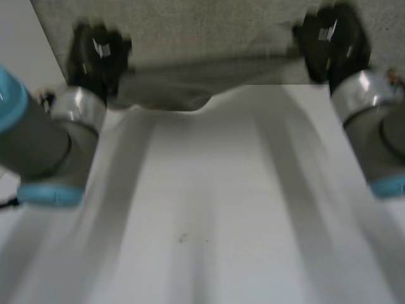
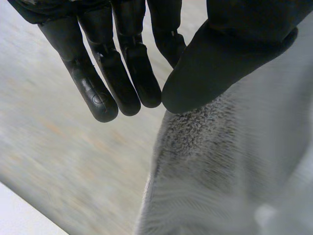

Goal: Fold the towel.

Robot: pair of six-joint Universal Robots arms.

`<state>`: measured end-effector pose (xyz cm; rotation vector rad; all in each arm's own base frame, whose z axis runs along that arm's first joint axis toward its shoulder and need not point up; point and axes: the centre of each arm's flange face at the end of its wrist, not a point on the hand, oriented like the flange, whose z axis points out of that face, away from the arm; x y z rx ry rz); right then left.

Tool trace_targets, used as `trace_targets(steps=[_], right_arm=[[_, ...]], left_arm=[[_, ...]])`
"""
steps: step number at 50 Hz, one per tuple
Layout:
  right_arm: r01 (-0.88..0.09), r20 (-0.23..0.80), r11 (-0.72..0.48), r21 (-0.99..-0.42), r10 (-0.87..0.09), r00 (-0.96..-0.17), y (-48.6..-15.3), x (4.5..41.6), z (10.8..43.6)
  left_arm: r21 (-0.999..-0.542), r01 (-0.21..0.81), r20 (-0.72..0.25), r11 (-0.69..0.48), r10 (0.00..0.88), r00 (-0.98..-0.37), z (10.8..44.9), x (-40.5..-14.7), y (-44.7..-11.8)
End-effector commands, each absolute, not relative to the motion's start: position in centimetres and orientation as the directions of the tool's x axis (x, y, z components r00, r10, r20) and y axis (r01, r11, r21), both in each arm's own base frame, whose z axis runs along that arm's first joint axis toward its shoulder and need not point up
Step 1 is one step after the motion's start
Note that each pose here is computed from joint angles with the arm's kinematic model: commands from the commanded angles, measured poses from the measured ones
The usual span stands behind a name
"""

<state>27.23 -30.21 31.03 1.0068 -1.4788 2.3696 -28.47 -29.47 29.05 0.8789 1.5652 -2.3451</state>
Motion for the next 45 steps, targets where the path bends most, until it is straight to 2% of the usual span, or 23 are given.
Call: trace_targets(steps=[1,2,3,4,5,6,8,14,16,19,21,22,24,25,27,33,37,40,45], right_arm=[[-0.562,0.615,-0.258,-0.786,-0.424,-0.665,-25.6,26.3,21.8],[-0.578,0.607,-0.223,-0.785,-0.468,-0.643,-24.9,26.4,19.8],[-0.578,0.607,-0.223,-0.785,-0.468,-0.642,-24.9,26.4,19.8],[-0.598,0.593,-0.176,-0.782,-0.507,-0.625,-24.7,26.5,17.7],[-0.617,0.577,-0.125,-0.777,-0.535,-0.617,-24.8,26.4,15.9],[-0.618,0.577,-0.125,-0.776,-0.535,-0.617,-24.8,26.4,15.8],[-0.635,0.554,-0.068,-0.769,-0.568,-0.609,-25.1,26.4,13.6],[-0.615,0.504,-0.008,-0.789,-0.581,-0.639,-25.3,26.0,13.0],[-0.559,0.435,0.049,-0.828,-0.572,-0.695,-25.5,25.6,13.3],[-0.521,0.395,0.076,-0.85,-0.561,-0.727,-25.6,25.4,13.7],[-0.431,0.305,0.129,-0.893,-0.53,-0.791,-25.8,24.7,14.6],[-0.43,0.304,0.13,-0.893,-0.53,-0.792,-25.8,24.7,14.6],[-0.333,0.208,0.19,-0.924,-0.479,-0.853,-26.6,23.4,15.1],[-0.332,0.208,0.19,-0.924,-0.479,-0.853,-26.6,23.4,15.1],[-0.253,0.124,0.253,-0.934,-0.435,-0.892,-27.1,22.0,14.8],[-0.153,0.023,0.314,-0.937,-0.382,-0.924,-27.5,20.4,14.5],[-0.043,-0.081,0.378,-0.925,-0.306,-0.949,-28.2,18.5,14.0],[-0.01,-0.114,0.399,-0.917,-0.286,-0.951,-28.3,17.9,13.7],[-0.014,-0.124,0.416,-0.909,-0.304,-0.945,-27.8,17.9,13.3]], left_arm=[[-0.793,0.528,-0.607,-0.305,0.312,-0.731,19.9,-27.3,-25.1],[-0.793,0.528,-0.607,-0.305,0.312,-0.731,19.8,-27.3,-25.1],[-0.791,0.546,-0.612,-0.275,0.355,-0.707,17.4,-27.2,-24.4],[-0.791,0.546,-0.612,-0.275,0.356,-0.707,17.4,-27.2,-24.4],[-0.786,0.573,-0.614,-0.231,0.392,-0.685,15.2,-27.1,-24.0],[-0.784,0.587,-0.612,-0.201,0.413,-0.675,14.0,-27.0,-23.7],[-0.784,0.594,-0.606,-0.179,0.426,-0.671,13.3,-26.8,-23.6],[-0.784,0.604,-0.6,-0.146,0.429,-0.675,12.9,-25.7,-23.1],[-0.787,0.597,-0.599,-0.152,0.418,-0.683,13.4,-25.6,-23.0],[-0.792,0.589,-0.598,-0.163,0.407,-0.691,14.2,-25.3,-22.8],[-0.792,0.587,-0.598,-0.167,0.405,-0.692,14.3,-25.2,-22.6],[-0.793,0.585,-0.598,-0.173,0.403,-0.692,14.4,-25.3,-22.5],[-0.794,0.583,-0.597,-0.174,0.402,-0.694,14.5,-25.2,-22.4],[-0.793,0.582,-0.599,-0.178,0.399,-0.694,14.7,-25.2,-22.4],[-0.795,0.58,-0.598,-0.18,0.398,-0.696,14.8,-25.2,-22.4],[-0.795,0.58,-0.598,-0.179,0.397,-0.696,14.7,-25.1,-22.4],[-0.795,0.58,-0.598,-0.178,0.396,-0.697,14.7,-25.1,-22.4],[-0.795,0.58,-0.598,-0.178,0.396,-0.697,14.7,-25.1,-22.5],[-0.795,0.581,-0.598,-0.176,0.394,-0.698,14.6,-25.1,-22.6]])
